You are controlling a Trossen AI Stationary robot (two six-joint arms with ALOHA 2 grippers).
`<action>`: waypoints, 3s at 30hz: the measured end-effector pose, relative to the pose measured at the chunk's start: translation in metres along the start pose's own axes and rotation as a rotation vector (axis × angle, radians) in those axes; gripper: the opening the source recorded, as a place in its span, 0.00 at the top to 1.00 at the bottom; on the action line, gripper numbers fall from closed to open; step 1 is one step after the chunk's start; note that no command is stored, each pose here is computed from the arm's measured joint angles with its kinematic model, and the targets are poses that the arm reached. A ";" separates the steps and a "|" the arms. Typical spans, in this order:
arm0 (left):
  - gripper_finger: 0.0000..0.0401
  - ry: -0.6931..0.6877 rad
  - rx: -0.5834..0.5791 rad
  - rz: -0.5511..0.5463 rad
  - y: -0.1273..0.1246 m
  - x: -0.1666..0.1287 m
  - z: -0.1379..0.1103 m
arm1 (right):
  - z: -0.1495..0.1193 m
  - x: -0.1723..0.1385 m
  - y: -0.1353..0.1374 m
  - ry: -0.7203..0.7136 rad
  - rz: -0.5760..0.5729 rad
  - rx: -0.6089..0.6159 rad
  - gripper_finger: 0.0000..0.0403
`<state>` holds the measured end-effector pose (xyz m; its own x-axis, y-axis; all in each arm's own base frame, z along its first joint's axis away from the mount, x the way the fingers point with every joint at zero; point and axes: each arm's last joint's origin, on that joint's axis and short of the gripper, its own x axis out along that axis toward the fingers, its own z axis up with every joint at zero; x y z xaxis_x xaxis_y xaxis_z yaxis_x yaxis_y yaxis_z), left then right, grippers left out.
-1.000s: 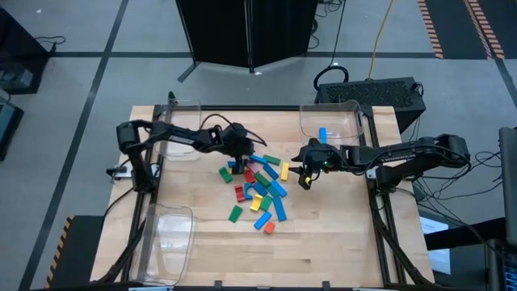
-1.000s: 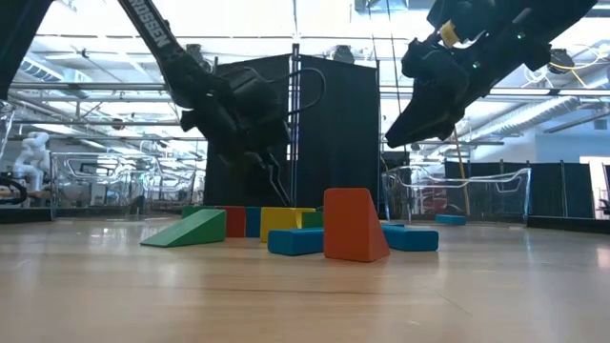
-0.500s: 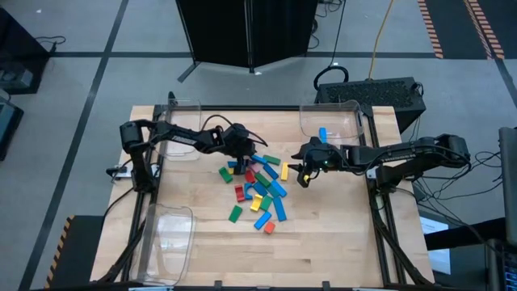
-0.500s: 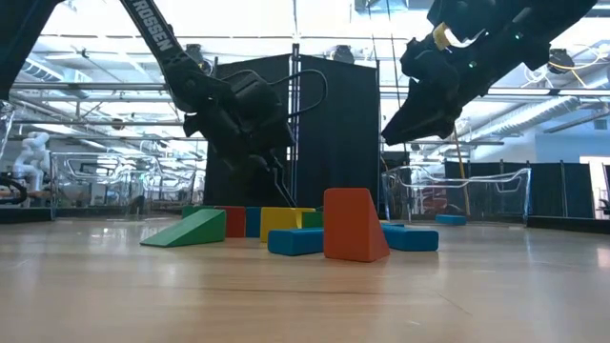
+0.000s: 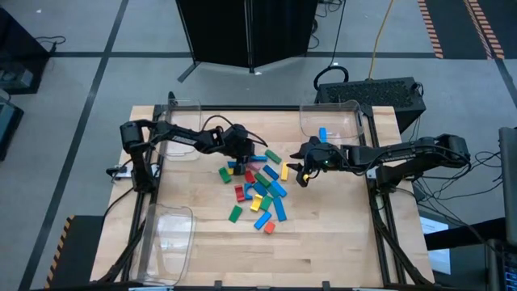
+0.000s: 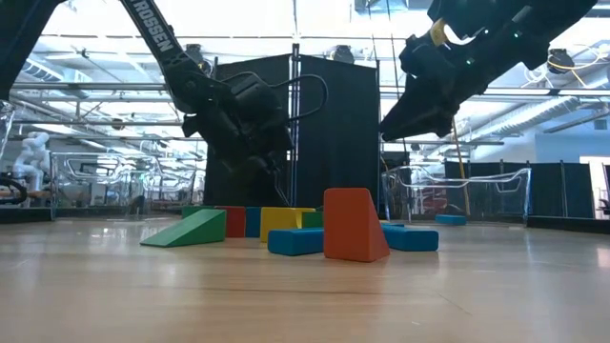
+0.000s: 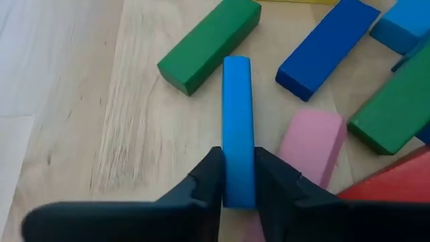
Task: Sort blocks by size
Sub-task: Put the blue rectangular block into the top right transparent bin
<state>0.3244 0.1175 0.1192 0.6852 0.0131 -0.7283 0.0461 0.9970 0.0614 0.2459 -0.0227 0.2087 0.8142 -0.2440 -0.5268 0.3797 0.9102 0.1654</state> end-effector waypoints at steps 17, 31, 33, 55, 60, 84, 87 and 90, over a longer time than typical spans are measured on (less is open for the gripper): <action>0.86 -0.068 -0.058 -0.049 -0.012 -0.007 0.014 | -0.011 0.025 0.008 0.018 0.022 -0.041 0.58; 0.87 -0.270 0.011 -0.142 -0.036 -0.047 0.053 | -0.003 0.026 0.029 -0.145 0.081 -0.153 0.55; 0.87 -0.281 0.020 -0.145 -0.039 -0.051 0.056 | -0.002 0.026 0.028 -0.153 0.064 -0.150 0.55; 0.87 -0.366 0.041 -0.151 -0.050 -0.059 0.069 | 0.000 0.025 0.029 -0.175 0.084 -0.091 0.60; 0.87 -0.365 0.041 -0.150 -0.050 -0.059 0.069 | 0.000 0.025 0.029 -0.174 0.084 -0.090 0.69; 0.65 -0.362 0.179 -0.097 -0.057 -0.057 0.070 | 0.000 0.011 0.022 -0.108 0.046 -0.075 0.90; 0.65 -0.339 0.135 -0.049 -0.057 -0.057 0.069 | 0.003 -0.003 0.013 -0.106 -0.067 -0.073 0.90; 0.65 -0.332 0.124 0.004 -0.055 -0.057 0.070 | 0.003 -0.016 0.002 -0.070 -0.175 -0.067 0.90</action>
<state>0.3334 0.0568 0.2047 0.8834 -0.0282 -0.4677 0.1167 0.9800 0.1614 0.2351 -0.0185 0.2196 0.7678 -0.4209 -0.4830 0.4901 0.8714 0.0197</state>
